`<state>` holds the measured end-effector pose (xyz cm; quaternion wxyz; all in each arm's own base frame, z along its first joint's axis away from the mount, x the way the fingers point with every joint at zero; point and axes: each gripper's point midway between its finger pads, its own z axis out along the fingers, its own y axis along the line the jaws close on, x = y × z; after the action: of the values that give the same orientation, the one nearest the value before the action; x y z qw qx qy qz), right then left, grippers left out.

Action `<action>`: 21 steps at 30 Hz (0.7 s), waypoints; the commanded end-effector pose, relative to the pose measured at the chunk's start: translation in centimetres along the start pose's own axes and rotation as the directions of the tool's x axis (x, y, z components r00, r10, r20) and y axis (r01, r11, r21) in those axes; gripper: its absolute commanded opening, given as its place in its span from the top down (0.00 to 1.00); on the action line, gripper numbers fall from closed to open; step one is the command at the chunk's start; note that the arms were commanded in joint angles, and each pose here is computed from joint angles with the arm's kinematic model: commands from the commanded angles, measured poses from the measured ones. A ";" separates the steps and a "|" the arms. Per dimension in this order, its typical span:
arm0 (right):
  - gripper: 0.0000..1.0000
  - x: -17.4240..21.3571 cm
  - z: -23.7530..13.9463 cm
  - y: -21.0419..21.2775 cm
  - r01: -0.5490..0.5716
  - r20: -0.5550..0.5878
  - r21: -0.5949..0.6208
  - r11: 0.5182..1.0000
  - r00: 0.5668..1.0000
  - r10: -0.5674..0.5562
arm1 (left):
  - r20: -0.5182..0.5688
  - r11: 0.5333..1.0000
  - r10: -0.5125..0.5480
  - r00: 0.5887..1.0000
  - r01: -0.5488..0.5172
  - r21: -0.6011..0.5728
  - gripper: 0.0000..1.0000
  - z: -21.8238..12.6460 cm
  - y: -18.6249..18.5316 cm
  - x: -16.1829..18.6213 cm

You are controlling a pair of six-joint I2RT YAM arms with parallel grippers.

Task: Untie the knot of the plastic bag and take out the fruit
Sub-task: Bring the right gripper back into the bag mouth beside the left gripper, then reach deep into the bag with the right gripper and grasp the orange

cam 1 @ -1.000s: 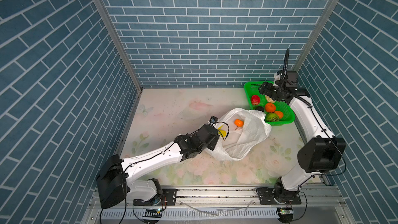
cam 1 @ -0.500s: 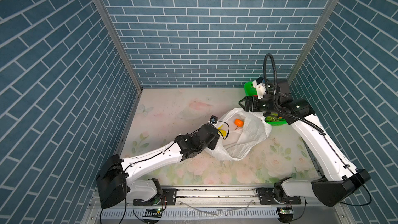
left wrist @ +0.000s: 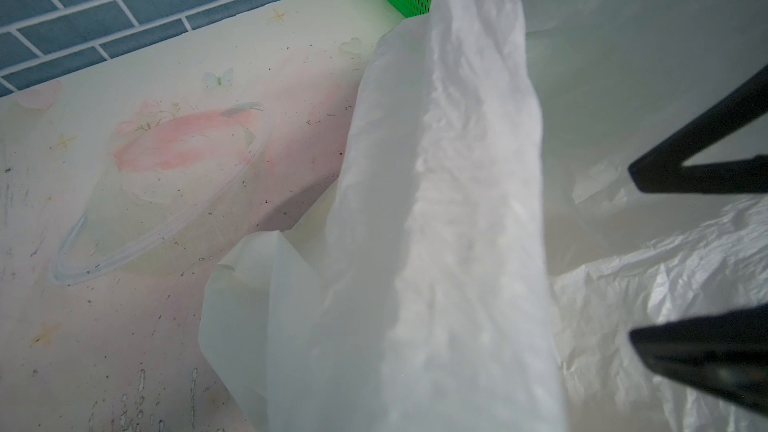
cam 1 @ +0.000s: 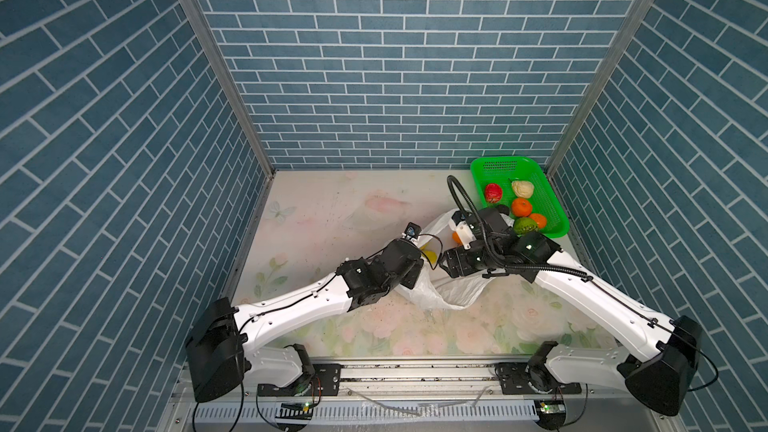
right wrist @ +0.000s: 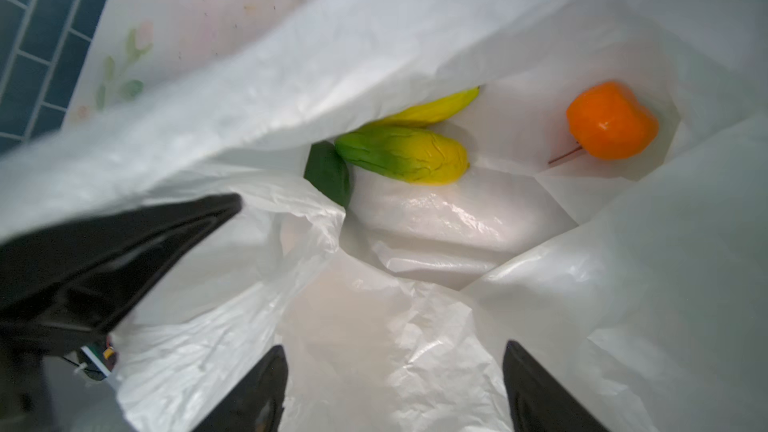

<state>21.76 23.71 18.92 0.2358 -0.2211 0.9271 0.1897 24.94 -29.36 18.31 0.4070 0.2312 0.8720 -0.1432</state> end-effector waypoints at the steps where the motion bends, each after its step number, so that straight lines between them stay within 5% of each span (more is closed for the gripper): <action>1: 0.20 0.7 1.5 -1.3 0.002 0.048 0.063 0.998 0.999 -0.005 | 0.056 1.000 -0.016 0.998 0.015 0.020 1.00 -1.2 -0.3 -2.1; 10: 0.22 2.0 6.7 -2.5 -0.008 0.015 0.097 0.995 1.000 0.006 | 0.085 0.999 -0.025 0.996 0.023 0.028 1.00 -2.1 -0.2 -3.0; 21: 0.23 -1.3 11.8 -2.9 -0.075 0.051 0.090 0.993 0.996 0.071 | 0.105 0.996 -0.020 0.994 0.011 0.086 1.00 -2.6 -1.2 -3.5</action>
<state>25.51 25.82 7.53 0.2195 -0.2059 0.9436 0.1381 24.67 -29.69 21.30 0.4299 0.2270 0.8556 -0.1777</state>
